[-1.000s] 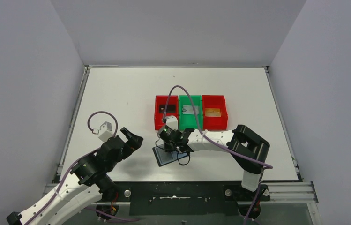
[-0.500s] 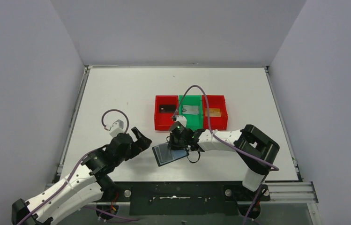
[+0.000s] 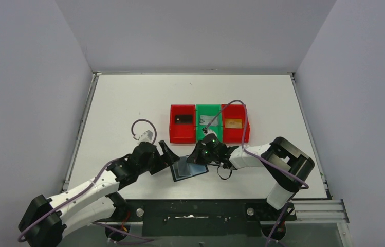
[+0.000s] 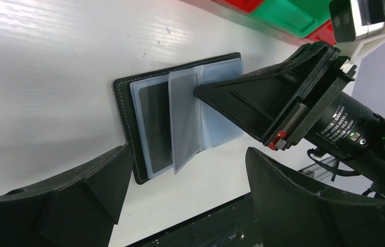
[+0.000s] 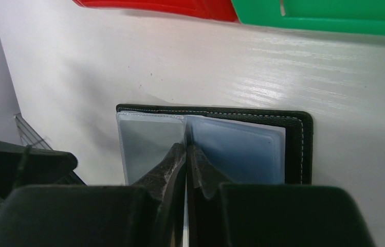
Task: Take the credit cards out of the card holder
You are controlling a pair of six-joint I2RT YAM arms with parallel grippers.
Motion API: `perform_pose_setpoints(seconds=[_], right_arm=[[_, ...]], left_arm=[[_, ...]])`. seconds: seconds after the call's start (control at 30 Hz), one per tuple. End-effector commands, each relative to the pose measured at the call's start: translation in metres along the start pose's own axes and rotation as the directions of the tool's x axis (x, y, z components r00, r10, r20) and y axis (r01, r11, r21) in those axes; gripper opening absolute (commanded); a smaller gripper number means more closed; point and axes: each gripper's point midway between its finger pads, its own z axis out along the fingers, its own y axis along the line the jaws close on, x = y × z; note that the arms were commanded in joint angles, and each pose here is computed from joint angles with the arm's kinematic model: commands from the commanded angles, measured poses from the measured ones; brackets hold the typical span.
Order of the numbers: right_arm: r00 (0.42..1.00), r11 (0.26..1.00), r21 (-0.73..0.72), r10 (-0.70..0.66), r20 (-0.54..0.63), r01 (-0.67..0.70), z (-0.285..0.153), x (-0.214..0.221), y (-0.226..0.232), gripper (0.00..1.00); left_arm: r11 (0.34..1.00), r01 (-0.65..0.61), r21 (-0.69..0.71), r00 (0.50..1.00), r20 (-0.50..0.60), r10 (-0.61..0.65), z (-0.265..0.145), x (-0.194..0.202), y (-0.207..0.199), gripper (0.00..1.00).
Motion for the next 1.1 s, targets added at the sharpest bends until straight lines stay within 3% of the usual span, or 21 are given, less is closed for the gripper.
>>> perform_pose_setpoints(seconds=[0.0,0.23,0.6,0.83,0.93,1.07], right_arm=[[0.999,0.999,0.017,0.041,0.034,-0.041,-0.004,-0.004,-0.011,0.0],[0.997,0.997,0.037,0.072,0.038,-0.073,-0.005,-0.004,-0.024,0.0],[0.995,0.995,0.042,0.091,0.035,-0.093,-0.005,-0.003,-0.031,0.0],[0.996,0.996,0.026,0.087,0.033,-0.088,-0.006,-0.004,-0.028,0.01],[0.996,0.997,-0.009,0.083,0.031,-0.083,-0.008,-0.007,-0.019,0.05],[0.997,0.997,-0.06,0.054,0.059,-0.051,-0.024,-0.025,0.009,0.2]], left_arm=[[0.991,0.023,0.13,0.999,-0.035,-0.018,0.01,0.001,-0.032,0.79],[0.979,0.056,0.194,0.996,-0.08,-0.041,0.026,0.01,-0.041,0.74],[0.987,0.063,0.145,0.986,-0.162,-0.039,0.052,0.026,-0.032,0.63],[0.968,0.045,0.247,0.982,-0.191,0.003,0.054,0.027,-0.058,0.4],[0.964,0.033,0.264,0.979,-0.204,0.022,0.055,0.028,-0.064,0.35],[0.957,0.027,0.289,0.977,-0.209,0.036,0.052,0.027,-0.073,0.32]])
